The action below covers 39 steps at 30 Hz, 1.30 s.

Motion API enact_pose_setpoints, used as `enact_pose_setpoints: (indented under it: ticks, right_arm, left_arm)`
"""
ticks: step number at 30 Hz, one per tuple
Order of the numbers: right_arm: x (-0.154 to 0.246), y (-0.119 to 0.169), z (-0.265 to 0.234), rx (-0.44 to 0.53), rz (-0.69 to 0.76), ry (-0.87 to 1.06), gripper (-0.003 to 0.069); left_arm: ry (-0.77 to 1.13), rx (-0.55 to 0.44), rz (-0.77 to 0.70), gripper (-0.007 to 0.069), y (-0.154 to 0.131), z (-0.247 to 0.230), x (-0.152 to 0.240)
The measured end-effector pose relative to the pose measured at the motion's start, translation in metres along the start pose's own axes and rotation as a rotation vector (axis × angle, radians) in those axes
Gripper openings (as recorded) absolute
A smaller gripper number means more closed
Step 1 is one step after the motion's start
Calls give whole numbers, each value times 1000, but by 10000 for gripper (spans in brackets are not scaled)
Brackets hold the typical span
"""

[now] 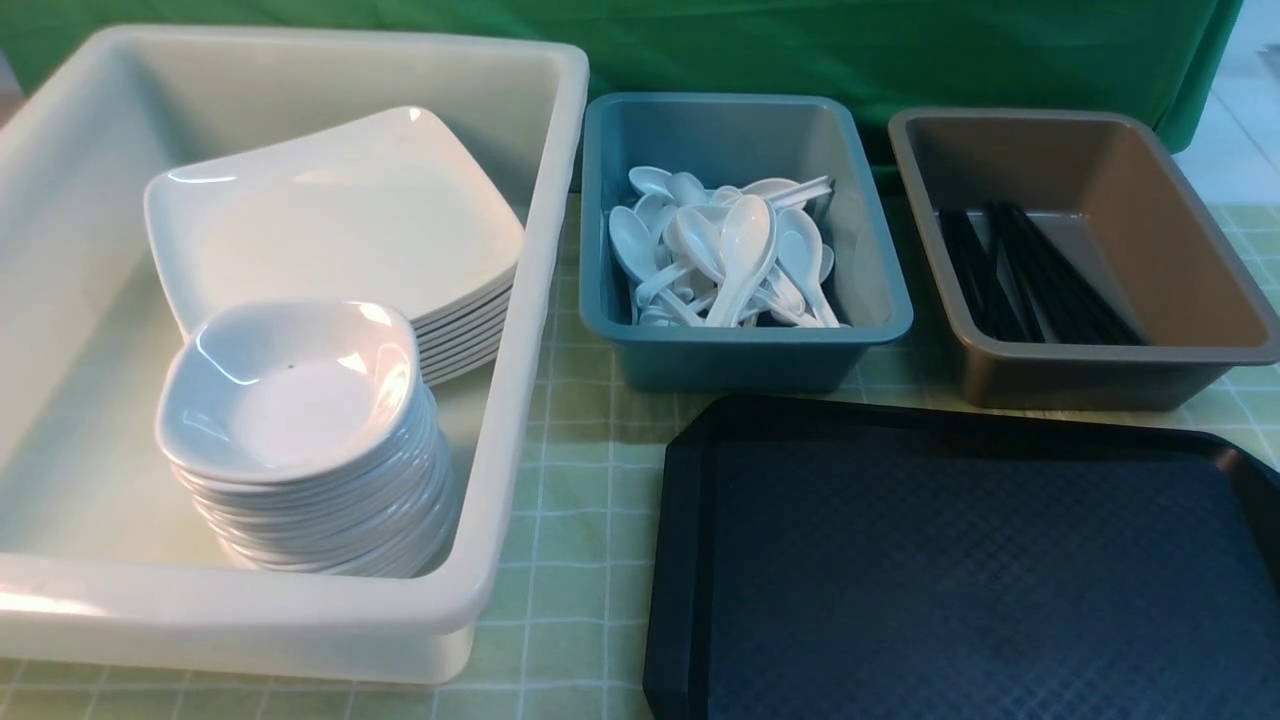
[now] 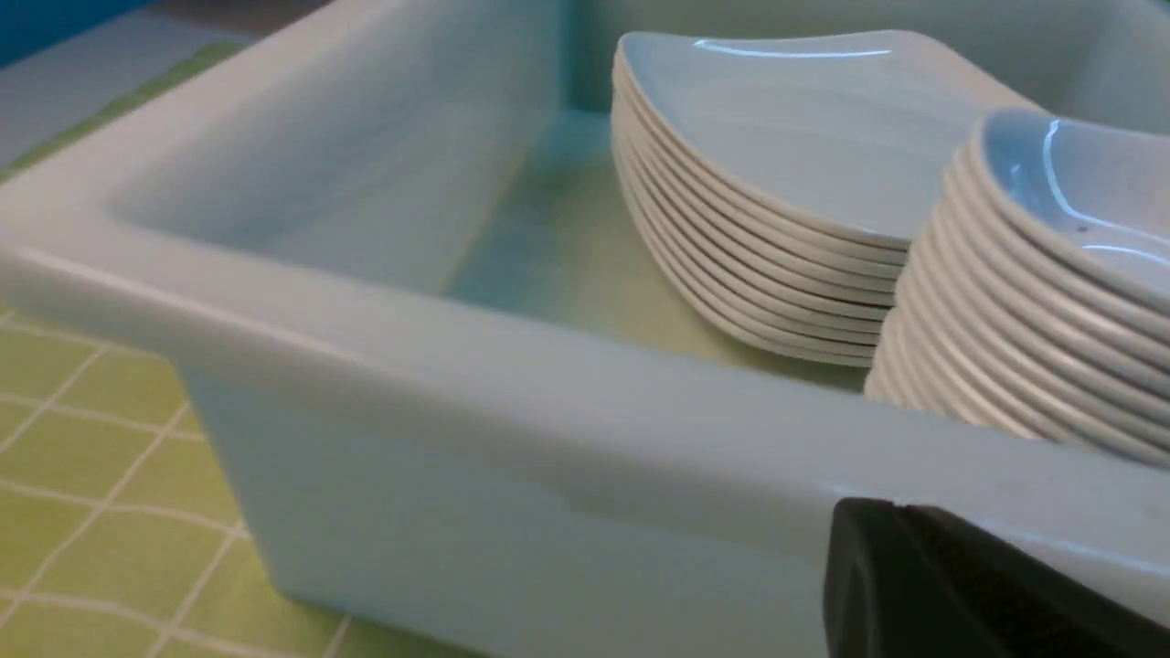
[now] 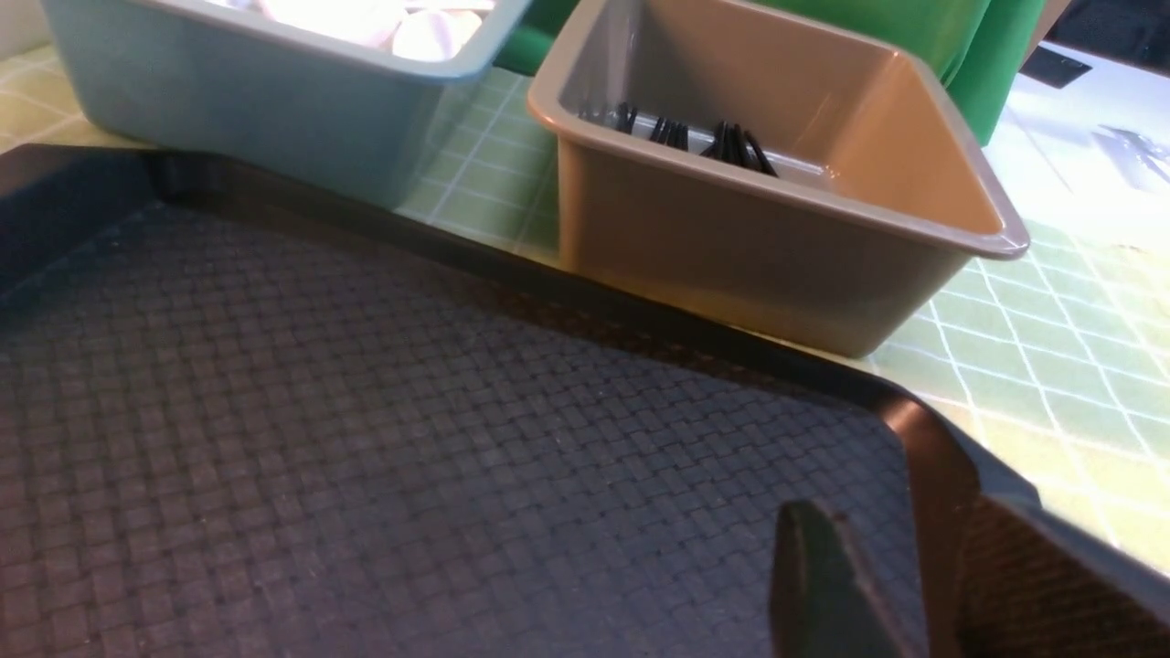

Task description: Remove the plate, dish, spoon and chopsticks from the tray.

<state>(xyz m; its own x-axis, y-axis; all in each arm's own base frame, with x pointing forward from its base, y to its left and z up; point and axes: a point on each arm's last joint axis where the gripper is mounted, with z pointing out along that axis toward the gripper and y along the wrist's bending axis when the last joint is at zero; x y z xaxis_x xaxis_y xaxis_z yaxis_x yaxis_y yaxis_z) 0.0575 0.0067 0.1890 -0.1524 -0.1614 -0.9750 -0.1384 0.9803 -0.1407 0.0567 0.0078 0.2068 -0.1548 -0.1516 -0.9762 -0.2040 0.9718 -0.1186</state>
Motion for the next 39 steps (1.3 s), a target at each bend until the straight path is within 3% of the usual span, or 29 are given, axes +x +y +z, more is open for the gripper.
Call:
enact_pose_setpoints:
  ticks: [6,19,39]
  right_arm:
    - [0,0,0,0,0,0,236]
    - [0,0,0,-1,3,0,239]
    - [0,0,0,-1,3,0,241]
  left_arm:
    - [17,-18,-6,-12,5,2,20]
    - [27,182,59,-12,-6,1,21]
    - [23,182,59,-12,-6,1,21]
